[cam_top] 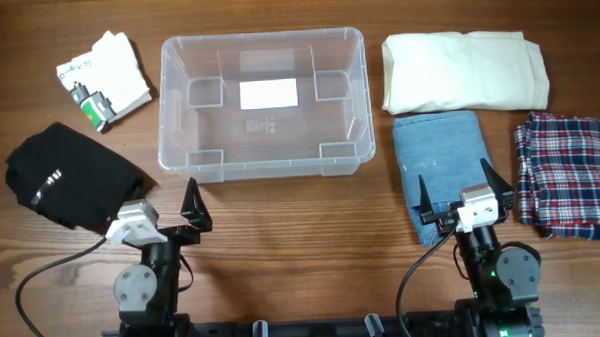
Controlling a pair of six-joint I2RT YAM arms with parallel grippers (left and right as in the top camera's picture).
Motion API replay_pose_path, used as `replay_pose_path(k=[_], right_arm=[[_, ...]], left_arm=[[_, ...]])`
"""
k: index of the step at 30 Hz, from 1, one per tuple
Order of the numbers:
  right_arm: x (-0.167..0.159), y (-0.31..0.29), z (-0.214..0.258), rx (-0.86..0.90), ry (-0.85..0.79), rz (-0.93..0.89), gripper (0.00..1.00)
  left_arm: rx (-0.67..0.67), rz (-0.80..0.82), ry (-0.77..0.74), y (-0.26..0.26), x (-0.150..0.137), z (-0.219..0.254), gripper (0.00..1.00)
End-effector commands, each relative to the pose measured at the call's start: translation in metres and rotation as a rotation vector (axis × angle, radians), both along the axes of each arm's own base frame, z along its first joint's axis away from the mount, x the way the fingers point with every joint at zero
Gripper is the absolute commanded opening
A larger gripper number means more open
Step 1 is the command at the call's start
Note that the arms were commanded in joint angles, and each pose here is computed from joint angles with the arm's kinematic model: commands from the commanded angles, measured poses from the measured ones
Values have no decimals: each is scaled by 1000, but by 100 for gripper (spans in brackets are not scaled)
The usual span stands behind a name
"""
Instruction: Pack container
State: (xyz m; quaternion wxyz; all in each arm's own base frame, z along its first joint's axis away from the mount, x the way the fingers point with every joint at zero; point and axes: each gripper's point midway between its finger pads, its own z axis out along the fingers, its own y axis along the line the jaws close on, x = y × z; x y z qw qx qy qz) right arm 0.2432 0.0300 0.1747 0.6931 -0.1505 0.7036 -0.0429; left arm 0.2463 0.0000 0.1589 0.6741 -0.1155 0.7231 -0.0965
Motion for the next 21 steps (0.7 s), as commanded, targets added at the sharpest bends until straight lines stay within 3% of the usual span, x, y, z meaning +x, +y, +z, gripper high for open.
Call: replay_pose_path(k=[1, 7, 13, 18, 21], right_arm=[[0, 3, 1, -12, -13, 18, 100], [-2, 11, 13, 17, -58, 66, 100], [-8, 18, 54, 354, -156, 139, 100], [-25, 4, 113, 407, -412, 115, 100], [-30, -10, 133, 516, -440, 62, 100]], left_arm=[[23, -5, -3, 0, 0, -1, 100], [23, -5, -3, 0, 0, -1, 100], [23, -5, -3, 0, 0, -1, 100], [23, -5, -3, 0, 0, -1, 100], [23, -5, -3, 0, 0, -1, 100]])
